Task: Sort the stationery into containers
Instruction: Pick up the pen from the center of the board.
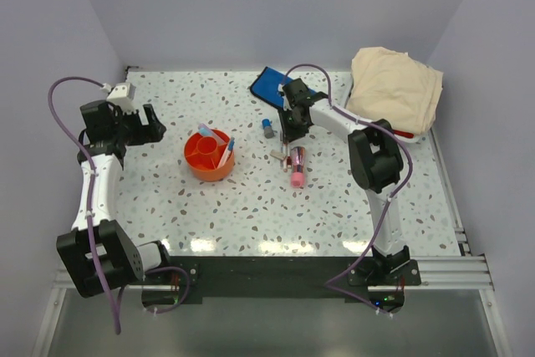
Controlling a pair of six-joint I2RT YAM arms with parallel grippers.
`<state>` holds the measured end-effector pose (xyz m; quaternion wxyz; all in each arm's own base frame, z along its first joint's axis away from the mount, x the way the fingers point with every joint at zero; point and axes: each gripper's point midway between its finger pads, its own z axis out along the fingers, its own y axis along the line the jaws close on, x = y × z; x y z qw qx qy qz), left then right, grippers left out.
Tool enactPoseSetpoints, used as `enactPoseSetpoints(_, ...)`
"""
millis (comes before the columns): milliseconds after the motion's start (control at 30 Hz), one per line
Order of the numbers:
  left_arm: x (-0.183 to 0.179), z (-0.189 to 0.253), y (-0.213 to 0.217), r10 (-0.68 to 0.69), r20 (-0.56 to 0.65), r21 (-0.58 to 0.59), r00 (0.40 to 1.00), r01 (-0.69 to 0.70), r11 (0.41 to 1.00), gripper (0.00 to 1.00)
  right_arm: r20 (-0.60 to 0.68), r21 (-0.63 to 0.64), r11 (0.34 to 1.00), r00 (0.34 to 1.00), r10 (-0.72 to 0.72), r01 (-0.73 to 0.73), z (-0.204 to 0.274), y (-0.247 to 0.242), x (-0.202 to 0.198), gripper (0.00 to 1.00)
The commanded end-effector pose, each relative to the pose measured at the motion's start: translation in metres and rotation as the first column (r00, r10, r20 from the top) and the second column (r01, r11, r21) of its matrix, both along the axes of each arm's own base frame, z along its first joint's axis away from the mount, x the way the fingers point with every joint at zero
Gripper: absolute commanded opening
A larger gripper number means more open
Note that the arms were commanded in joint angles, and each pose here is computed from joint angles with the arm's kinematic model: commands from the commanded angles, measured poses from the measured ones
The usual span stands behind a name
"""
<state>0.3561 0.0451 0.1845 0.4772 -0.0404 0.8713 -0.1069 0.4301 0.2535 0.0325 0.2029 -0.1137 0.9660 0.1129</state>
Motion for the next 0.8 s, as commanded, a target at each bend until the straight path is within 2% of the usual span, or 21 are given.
enactPoseSetpoints(0, 0.006, 0.01, 0.004, 0.004, 0.042, 0.013, 0.999, -0.004, 1.0, 0.89, 0.002, 0.005, 1.0, 1.0, -0.008, 0.008, 0.002, 0.004, 0.003, 0.24)
enactPoseSetpoints(167, 0.009, 0.01, 0.005, 0.004, 0.042, 0.011, 0.999, -0.005, 1.0, 0.89, 0.027, 0.027, 1.0, 1.0, 0.006, -0.007, 0.013, 0.014, 0.005, 0.22)
enactPoseSetpoints(433, 0.007, 0.006, 0.005, 0.011, 0.034, 0.001, 0.999, -0.011, 1.0, 0.89, -0.015, -0.004, 1.0, 1.0, 0.009, -0.009, -0.001, 0.01, -0.005, 0.21)
enactPoseSetpoints(667, 0.006, 0.004, 0.005, 0.015, 0.03, 0.004, 0.999, -0.015, 1.0, 0.89, -0.098, -0.064, 0.998, 0.995, -0.034, 0.027, -0.03, -0.006, -0.026, 0.28)
enactPoseSetpoints(767, 0.005, 0.004, 0.005, 0.018, 0.028, 0.008, 0.999, -0.018, 1.0, 0.88, -0.096, -0.096, 0.995, 0.995, -0.034, 0.025, -0.036, -0.009, -0.026, 0.3)
